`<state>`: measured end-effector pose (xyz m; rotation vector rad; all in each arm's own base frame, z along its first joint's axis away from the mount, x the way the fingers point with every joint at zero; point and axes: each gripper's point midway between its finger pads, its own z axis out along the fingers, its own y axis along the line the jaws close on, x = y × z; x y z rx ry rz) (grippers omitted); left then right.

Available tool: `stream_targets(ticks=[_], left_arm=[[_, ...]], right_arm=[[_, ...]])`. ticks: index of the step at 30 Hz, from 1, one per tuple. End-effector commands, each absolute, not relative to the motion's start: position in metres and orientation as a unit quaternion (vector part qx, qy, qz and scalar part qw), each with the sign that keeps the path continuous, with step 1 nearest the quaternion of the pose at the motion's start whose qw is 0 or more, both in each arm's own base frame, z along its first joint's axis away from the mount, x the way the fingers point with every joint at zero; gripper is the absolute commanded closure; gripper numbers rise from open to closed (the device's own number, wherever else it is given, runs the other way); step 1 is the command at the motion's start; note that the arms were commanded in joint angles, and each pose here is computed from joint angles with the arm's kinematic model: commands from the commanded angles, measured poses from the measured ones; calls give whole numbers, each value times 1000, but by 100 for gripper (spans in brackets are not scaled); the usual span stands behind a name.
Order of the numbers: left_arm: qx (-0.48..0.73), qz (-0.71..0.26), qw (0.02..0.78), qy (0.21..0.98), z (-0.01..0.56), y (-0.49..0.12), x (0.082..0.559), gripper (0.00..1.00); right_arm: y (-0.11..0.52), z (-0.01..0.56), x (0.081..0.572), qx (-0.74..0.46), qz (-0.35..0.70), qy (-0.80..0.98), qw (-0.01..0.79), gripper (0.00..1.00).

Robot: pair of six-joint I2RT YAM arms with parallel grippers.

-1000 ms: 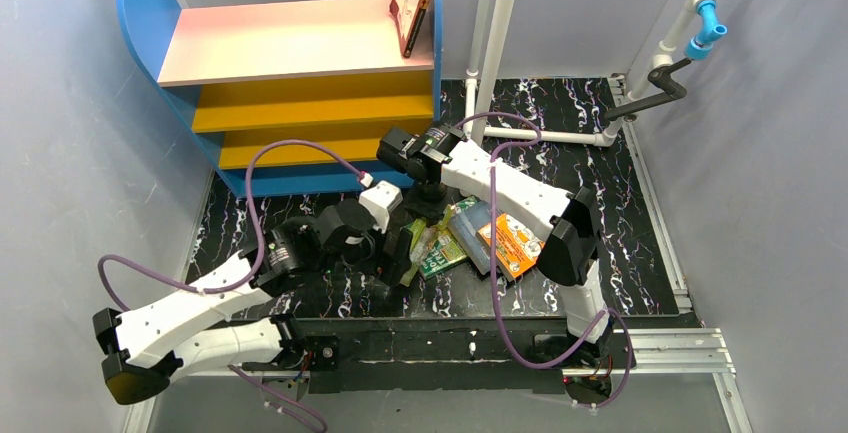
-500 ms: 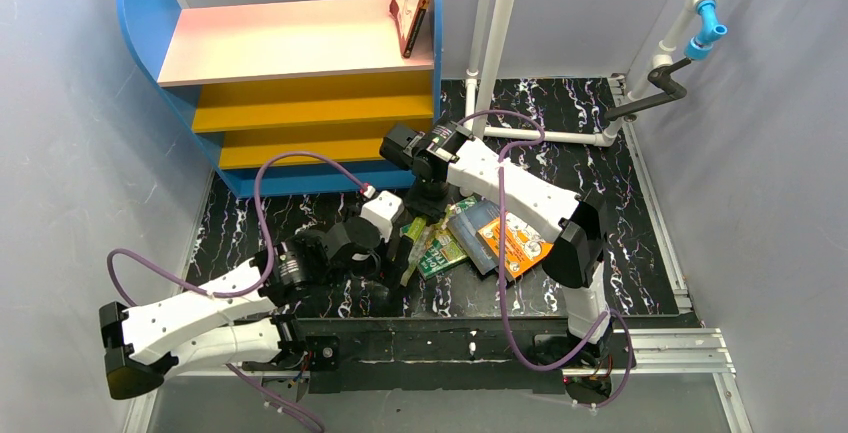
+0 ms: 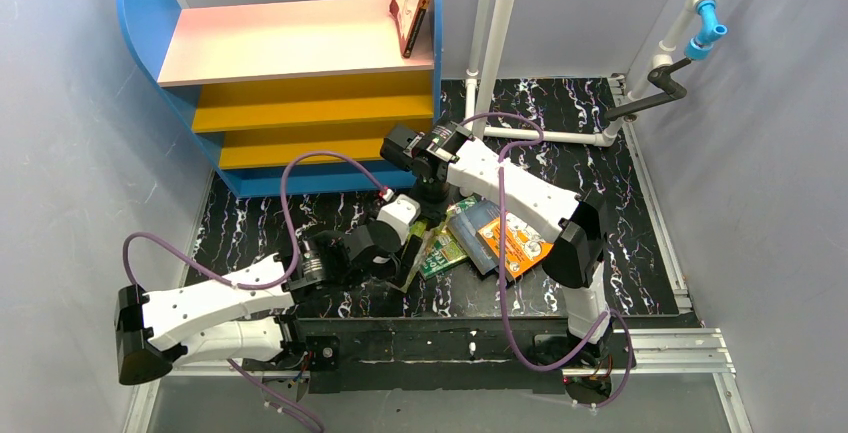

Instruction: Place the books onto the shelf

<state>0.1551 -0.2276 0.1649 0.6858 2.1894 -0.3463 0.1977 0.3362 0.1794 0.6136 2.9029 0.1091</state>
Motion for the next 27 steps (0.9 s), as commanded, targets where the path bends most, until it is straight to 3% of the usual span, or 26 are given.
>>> stream_targets(ticks=[1,6,9,10,15,20,24,26,27], left_arm=[[259,-122,423,860,170,-224,162,46],[243,-137,426,861,169,-221,159,68],[240,-142,422,863,167,-218,156,97],[236,-140,419,865,166,-215,154,100],[223,-149,409,872,164,-202,145,100],[192,-148,411,879,164,-177,138,100],[159,-122,417,887,157,-152,138,100],[148,-113,419,888,156,-146,139,100],[144,-111,421,888,155,-144,139,100]], right_arm=[[330,208,191,208,64,972,90,99],[334,210,189,202,78,973,84,99],[337,210,187,196,89,973,82,99],[338,209,187,194,95,973,81,99],[337,205,181,176,113,975,76,99],[320,195,176,180,111,974,80,87],[320,184,178,155,170,968,98,69],[324,193,180,141,220,957,122,54],[326,195,182,132,242,952,135,38]])
